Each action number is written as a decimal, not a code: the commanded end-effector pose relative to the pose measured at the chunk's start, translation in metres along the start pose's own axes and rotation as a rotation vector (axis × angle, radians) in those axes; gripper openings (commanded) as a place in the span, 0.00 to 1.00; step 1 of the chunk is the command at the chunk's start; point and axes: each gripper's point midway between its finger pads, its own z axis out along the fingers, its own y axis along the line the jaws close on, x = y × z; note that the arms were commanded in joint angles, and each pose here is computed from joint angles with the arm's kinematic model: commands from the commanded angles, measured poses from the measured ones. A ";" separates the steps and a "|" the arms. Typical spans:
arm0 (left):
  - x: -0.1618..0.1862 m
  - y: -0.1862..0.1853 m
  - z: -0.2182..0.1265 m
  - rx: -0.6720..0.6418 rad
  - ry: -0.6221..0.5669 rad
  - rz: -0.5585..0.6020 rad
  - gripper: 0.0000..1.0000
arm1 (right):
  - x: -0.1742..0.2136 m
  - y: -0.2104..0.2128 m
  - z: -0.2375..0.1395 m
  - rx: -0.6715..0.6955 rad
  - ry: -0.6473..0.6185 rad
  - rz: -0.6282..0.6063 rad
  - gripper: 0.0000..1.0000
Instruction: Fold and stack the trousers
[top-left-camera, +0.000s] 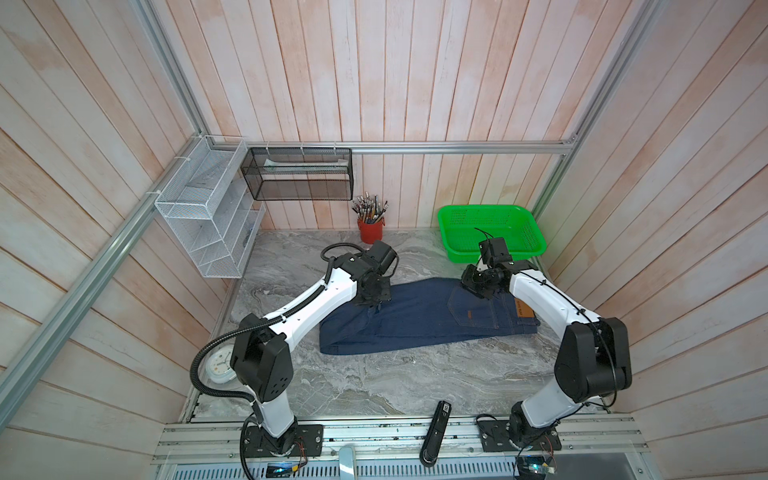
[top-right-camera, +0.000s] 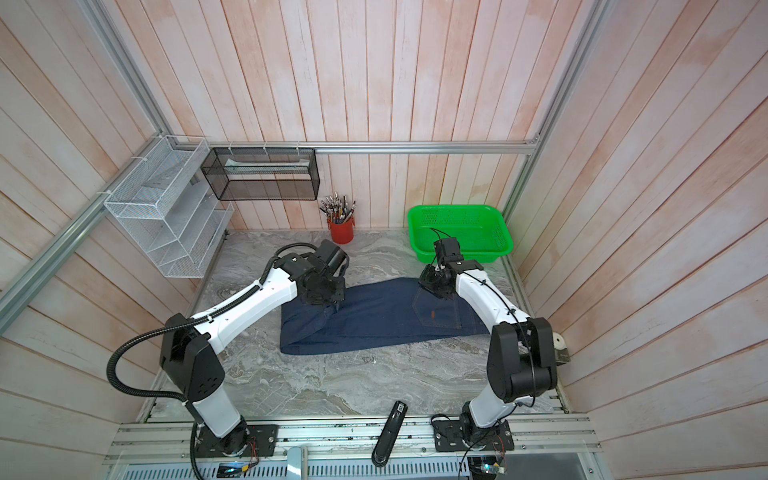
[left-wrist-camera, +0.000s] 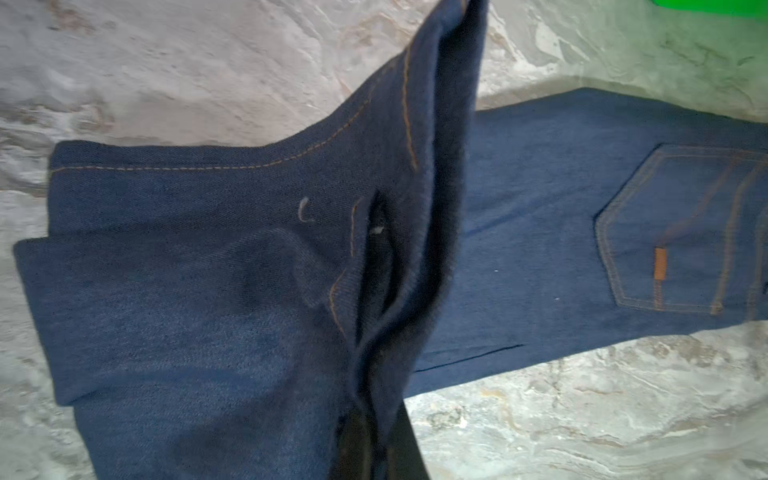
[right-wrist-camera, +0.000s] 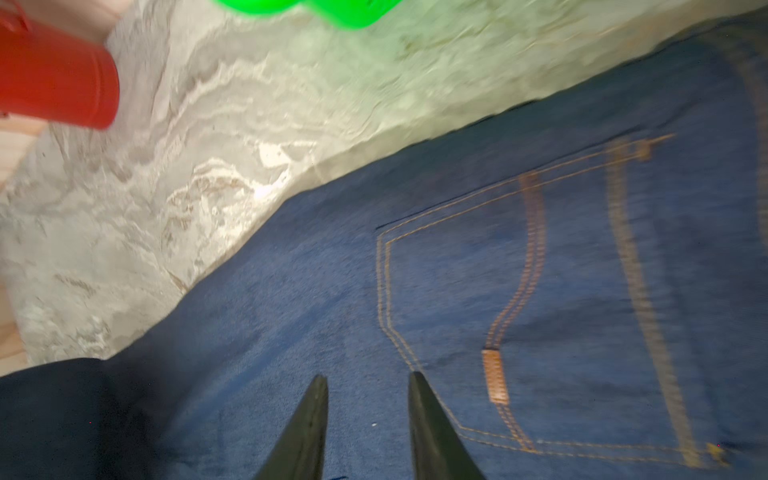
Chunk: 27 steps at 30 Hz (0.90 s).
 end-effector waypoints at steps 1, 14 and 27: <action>-0.006 -0.037 0.014 0.071 -0.013 -0.051 0.00 | -0.002 -0.015 -0.009 0.017 -0.008 0.013 0.34; 0.007 -0.116 0.074 0.123 0.041 0.004 0.00 | -0.013 -0.029 -0.025 0.010 -0.042 0.044 0.34; 0.017 -0.135 0.090 0.199 0.080 0.022 0.34 | -0.009 -0.029 -0.022 0.002 -0.025 0.050 0.34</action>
